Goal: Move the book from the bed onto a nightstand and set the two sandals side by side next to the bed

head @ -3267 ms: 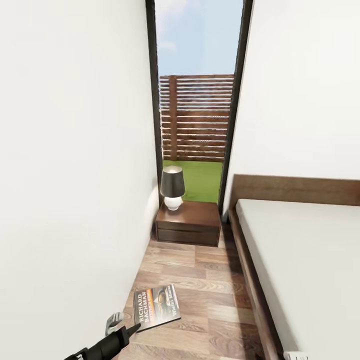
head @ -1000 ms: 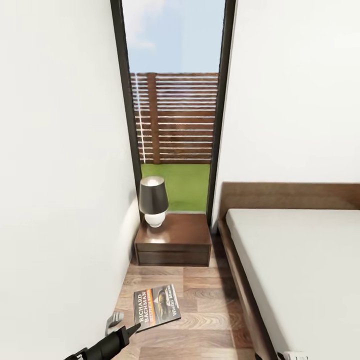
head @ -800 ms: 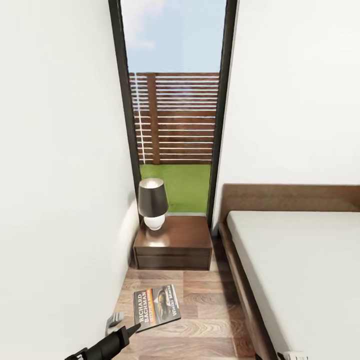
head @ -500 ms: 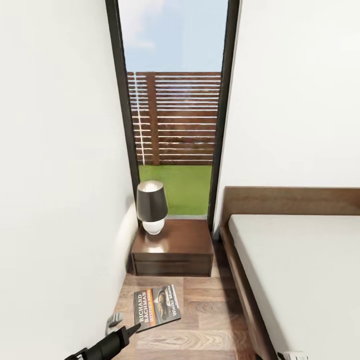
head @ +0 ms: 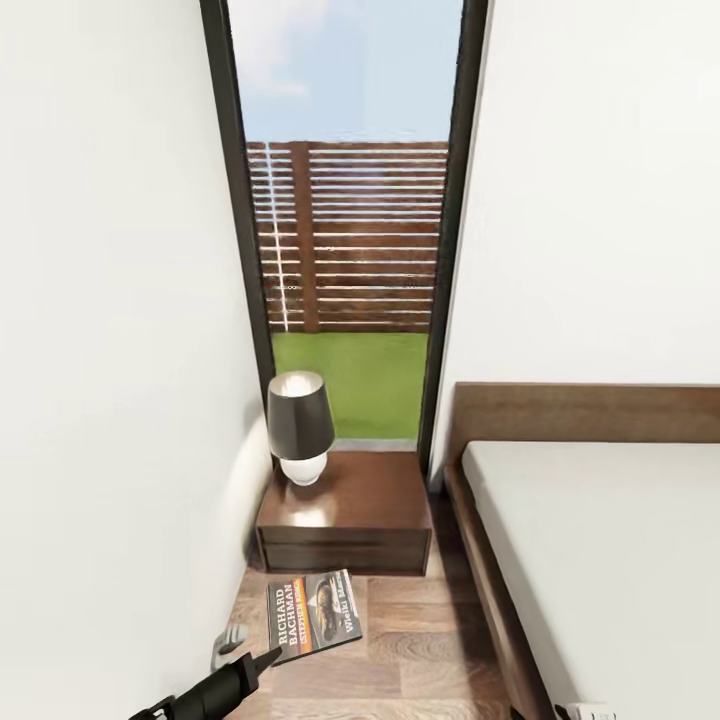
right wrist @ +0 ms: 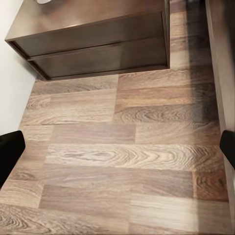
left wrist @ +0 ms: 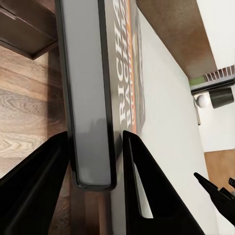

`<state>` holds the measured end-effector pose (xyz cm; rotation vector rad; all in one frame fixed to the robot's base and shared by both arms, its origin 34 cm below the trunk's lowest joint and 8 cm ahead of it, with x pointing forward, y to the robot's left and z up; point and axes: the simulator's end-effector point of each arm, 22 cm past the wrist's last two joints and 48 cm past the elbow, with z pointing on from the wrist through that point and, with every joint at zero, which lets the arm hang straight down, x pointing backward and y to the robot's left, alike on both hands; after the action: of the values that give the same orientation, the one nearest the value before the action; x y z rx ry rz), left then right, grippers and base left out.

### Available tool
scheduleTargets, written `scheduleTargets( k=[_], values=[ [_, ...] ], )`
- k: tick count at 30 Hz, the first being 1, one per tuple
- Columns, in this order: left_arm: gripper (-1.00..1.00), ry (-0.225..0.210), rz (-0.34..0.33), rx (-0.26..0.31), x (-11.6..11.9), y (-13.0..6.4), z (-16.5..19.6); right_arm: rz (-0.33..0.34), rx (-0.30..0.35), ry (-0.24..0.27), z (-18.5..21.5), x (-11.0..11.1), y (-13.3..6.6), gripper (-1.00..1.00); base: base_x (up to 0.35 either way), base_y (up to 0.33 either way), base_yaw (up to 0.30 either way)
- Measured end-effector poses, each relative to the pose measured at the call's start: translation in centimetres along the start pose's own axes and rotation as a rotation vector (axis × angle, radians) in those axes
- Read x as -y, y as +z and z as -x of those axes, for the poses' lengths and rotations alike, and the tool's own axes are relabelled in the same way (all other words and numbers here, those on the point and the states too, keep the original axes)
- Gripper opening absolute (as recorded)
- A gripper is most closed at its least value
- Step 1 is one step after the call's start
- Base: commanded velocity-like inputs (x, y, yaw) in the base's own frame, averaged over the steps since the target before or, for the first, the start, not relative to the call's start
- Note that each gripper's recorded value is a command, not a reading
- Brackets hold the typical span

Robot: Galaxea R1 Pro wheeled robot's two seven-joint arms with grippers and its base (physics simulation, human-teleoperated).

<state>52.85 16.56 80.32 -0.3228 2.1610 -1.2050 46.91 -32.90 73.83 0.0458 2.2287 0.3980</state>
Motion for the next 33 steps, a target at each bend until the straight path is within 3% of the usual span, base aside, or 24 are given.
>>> scheduleTargets(
  k=[16, 27, 33],
  values=[
    [-1.00, 0.000, 0.000, 0.000, -0.03, -0.03, 0.03, 0.000, 0.000, 0.000, 0.00, -0.01, 0.01, 1.00, 0.284, 0.000, 0.000],
    [-1.00, -0.001, -0.001, 0.003, -0.02, -0.02, 0.12, 0.000, 0.000, 0.000, 0.00, 0.00, 0.03, 1.00, 0.078, 0.000, 0.000],
    [-1.00, -0.001, -0.001, 0.004, 0.00, -0.05, 0.13, 0.000, 0.000, 0.000, 0.00, -0.01, 0.00, 1.00, 0.255, 0.000, 0.000]
  ],
)
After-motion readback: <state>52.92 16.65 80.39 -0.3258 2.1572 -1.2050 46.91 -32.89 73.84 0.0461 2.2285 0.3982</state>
